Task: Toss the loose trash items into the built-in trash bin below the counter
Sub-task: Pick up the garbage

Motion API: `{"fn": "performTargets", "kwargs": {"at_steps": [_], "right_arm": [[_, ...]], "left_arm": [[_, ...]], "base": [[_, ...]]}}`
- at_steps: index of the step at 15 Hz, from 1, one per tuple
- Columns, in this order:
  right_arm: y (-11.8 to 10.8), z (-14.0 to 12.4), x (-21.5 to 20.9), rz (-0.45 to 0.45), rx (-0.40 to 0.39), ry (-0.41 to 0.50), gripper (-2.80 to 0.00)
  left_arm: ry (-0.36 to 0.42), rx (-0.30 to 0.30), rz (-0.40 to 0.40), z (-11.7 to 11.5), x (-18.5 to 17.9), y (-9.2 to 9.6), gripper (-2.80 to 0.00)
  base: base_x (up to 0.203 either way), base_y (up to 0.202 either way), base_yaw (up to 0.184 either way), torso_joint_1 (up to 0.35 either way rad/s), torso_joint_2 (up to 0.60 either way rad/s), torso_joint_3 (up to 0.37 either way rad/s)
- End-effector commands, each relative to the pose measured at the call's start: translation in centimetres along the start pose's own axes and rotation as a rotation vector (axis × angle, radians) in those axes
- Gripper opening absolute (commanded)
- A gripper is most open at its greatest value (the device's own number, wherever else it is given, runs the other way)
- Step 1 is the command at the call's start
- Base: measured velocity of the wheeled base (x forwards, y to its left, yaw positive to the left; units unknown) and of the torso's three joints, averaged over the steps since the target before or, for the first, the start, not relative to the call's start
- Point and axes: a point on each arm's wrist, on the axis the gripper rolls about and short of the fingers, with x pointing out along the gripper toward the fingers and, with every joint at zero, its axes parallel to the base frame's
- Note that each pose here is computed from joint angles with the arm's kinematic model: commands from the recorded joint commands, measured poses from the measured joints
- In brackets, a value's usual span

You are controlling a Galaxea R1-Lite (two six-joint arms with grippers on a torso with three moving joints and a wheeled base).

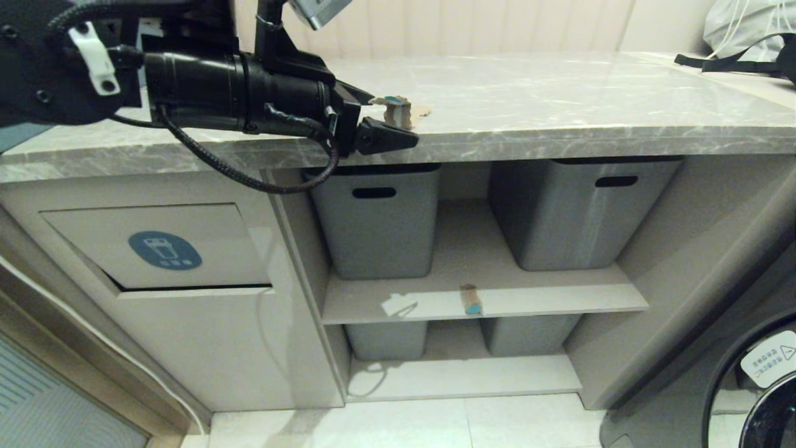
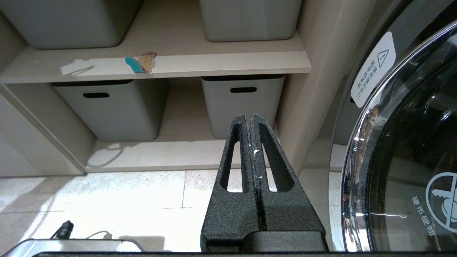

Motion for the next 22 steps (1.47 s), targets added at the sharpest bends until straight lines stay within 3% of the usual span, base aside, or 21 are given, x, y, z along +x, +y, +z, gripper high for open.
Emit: {"fn": "performTargets", "kwargs": {"at_steps": [1, 8, 9, 15, 22], "right_arm": [[0.0, 0.0, 0.0, 0.0, 0.0, 0.0, -2.8], [0.0, 0.0, 0.0, 0.0, 0.0, 0.0, -2.8], [0.0, 0.0, 0.0, 0.0, 0.0, 0.0, -2.8], [0.0, 0.0, 0.0, 0.0, 0.0, 0.0, -2.8], [0.0, 0.0, 0.0, 0.0, 0.0, 0.0, -2.8]], "left_arm": [[0.0, 0.001, -0.003, -0.3, 0.6, 0.1, 0.0], [-0.008, 0.002, 0.003, -0.5, 1.0, 0.3, 0.0], [-0.008, 0.001, 0.005, -0.5, 0.9, 0.3, -2.8], [-0.005, -0.003, 0.003, -0.7, 1.1, 0.3, -2.8], [-0.065, 0.018, 0.032, 0.0, 1.1, 0.7, -2.8]], "base": [[0.0, 0.0, 0.0, 0.0, 0.0, 0.0], [0.0, 0.0, 0.0, 0.0, 0.0, 0.0], [0.0, 0.0, 0.0, 0.0, 0.0, 0.0], [0.0, 0.0, 0.0, 0.0, 0.0, 0.0], [0.0, 0.0, 0.0, 0.0, 0.0, 0.0]]}}
